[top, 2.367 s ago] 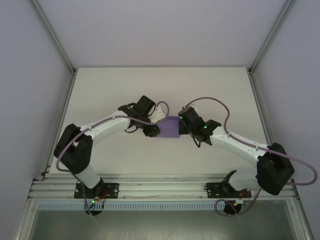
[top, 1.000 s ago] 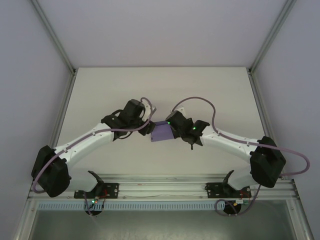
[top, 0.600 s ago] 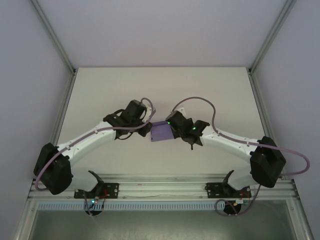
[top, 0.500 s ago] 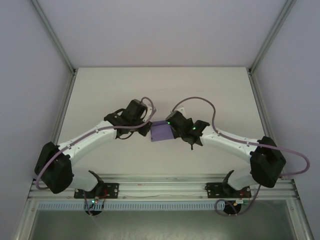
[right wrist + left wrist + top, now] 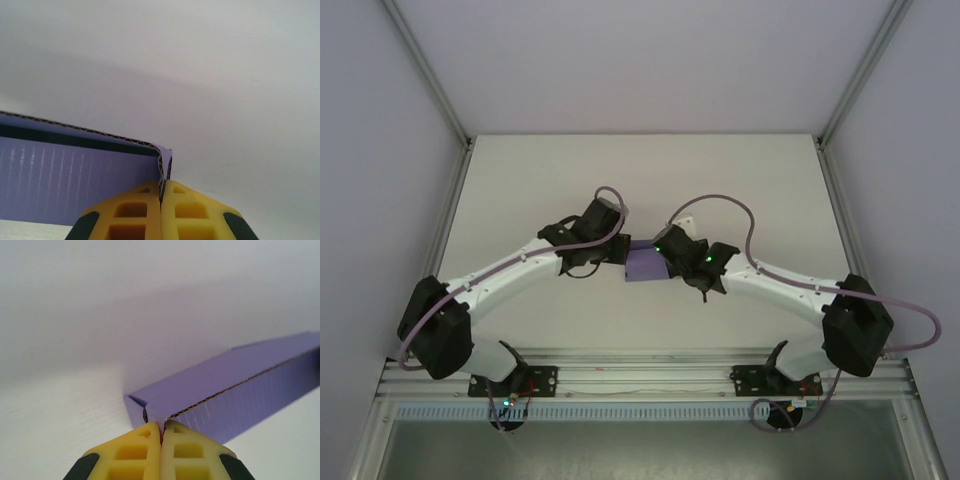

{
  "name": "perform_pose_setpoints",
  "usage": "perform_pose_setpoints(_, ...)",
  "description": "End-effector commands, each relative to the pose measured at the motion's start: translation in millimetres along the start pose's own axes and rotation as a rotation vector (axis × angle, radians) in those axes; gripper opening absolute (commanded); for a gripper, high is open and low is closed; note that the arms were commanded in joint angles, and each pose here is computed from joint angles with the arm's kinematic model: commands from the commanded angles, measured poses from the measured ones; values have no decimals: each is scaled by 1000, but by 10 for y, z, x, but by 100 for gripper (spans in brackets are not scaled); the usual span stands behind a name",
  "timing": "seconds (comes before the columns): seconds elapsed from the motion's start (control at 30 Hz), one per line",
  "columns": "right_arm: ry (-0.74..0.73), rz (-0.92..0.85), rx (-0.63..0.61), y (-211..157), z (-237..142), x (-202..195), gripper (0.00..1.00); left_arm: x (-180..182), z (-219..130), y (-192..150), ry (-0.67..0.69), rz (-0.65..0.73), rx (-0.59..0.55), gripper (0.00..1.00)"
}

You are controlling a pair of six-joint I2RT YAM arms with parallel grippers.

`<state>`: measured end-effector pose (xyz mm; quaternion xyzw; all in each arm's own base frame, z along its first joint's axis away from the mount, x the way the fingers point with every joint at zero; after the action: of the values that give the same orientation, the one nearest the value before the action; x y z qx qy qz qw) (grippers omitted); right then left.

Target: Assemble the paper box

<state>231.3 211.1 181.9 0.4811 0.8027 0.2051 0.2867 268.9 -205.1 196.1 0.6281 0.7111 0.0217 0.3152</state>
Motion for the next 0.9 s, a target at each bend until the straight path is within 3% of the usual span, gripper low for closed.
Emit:
perform_pose_setpoints(0.0, 45, 37, 1, -83, 0, 117, 0, 22, 197, -143, 28, -138, 53, 0)
perform_pose_setpoints(0.13, 42, 63, -18, -92, -28, 92, 0, -4, 204, -226, 12, -112, 70, 0)
perform_pose_setpoints(0.4, 50, 68, -27, -153, -57, 68, 0, 155, 235, -468, 123, -16, 117, 0)
perform_pose_setpoints(0.63, 40, 40, -40, -140, -74, 104, 0, 276, 258, -584, 211, -12, 154, 0)
perform_pose_setpoints(0.77, 29, 41, -37, -140, -70, 104, 0, 244, 307, -667, 145, -45, 188, 0)
perform_pose_setpoints(0.87, 39, 33, -39, -180, -68, 116, 0, 354, 295, -726, 215, -47, 191, 0)
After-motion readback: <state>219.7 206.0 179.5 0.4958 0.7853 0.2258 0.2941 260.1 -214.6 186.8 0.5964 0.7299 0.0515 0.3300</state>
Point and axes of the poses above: each hand's point on the last joint's axis, 136 mm out from that joint toward the fingers, its own z axis out along the fingers, its own x axis along the line the jaws close on, y = z × x, the point moved 7 cm from there along -z, back along the fingers, and after that the axes turned 13 degrees about -z, right-handed, at the moved point
